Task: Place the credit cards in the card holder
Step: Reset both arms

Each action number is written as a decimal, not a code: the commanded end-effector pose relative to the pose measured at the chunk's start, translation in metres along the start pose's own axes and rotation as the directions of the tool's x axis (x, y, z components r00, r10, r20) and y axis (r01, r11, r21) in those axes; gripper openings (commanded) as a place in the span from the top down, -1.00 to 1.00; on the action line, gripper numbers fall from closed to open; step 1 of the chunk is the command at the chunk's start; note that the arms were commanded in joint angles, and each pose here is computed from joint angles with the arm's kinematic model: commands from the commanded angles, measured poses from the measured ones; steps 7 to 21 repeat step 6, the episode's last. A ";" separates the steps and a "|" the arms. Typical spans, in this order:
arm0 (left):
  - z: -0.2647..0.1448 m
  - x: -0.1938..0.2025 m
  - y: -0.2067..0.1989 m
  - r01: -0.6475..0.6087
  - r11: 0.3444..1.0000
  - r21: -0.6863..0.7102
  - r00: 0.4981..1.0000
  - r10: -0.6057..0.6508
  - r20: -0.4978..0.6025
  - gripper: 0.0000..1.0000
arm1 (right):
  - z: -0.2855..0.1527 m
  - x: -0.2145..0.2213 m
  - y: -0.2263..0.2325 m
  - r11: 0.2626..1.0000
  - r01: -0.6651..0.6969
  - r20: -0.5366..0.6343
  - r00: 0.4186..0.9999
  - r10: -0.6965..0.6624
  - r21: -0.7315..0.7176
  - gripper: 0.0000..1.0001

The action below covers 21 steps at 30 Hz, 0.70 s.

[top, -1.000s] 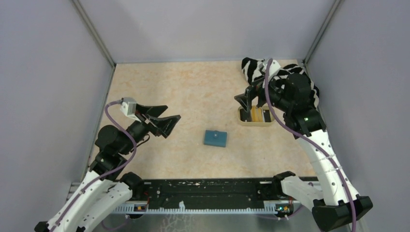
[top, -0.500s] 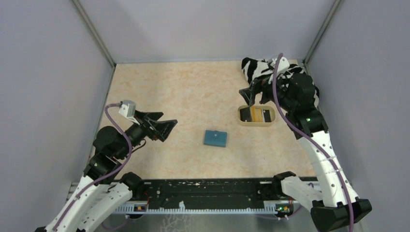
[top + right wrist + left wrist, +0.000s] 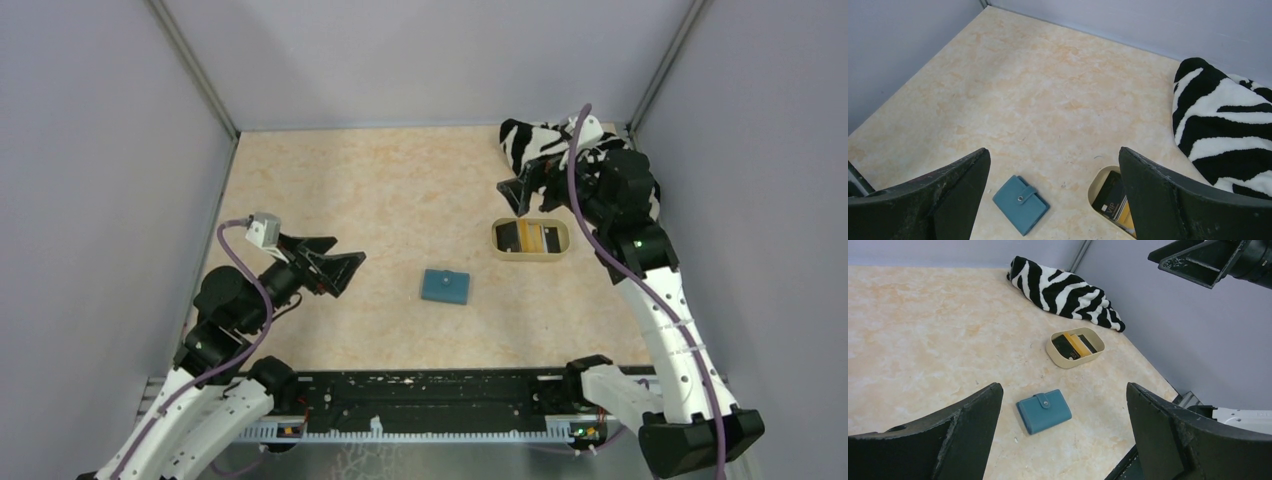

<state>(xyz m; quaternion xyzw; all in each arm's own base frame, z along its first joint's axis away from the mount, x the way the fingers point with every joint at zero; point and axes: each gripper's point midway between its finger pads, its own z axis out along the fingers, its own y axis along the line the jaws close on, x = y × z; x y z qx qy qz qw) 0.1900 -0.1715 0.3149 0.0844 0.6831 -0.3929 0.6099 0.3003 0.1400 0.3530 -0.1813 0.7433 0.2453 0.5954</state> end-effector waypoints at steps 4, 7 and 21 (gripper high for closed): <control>0.006 -0.009 0.017 -0.051 0.995 -0.085 0.998 0.054 0.038 -0.98 | 0.008 -0.011 -0.008 1.000 0.000 0.045 0.999 0.000 0.006 -0.97; 0.013 -0.007 0.020 -0.064 0.994 -0.091 0.997 0.066 0.029 -0.98 | 0.010 -0.009 -0.009 1.000 0.000 0.042 0.999 0.000 0.008 -0.97; 0.013 -0.007 0.020 -0.064 0.994 -0.091 0.997 0.066 0.029 -0.98 | 0.010 -0.009 -0.009 1.000 0.000 0.042 0.999 0.000 0.008 -0.97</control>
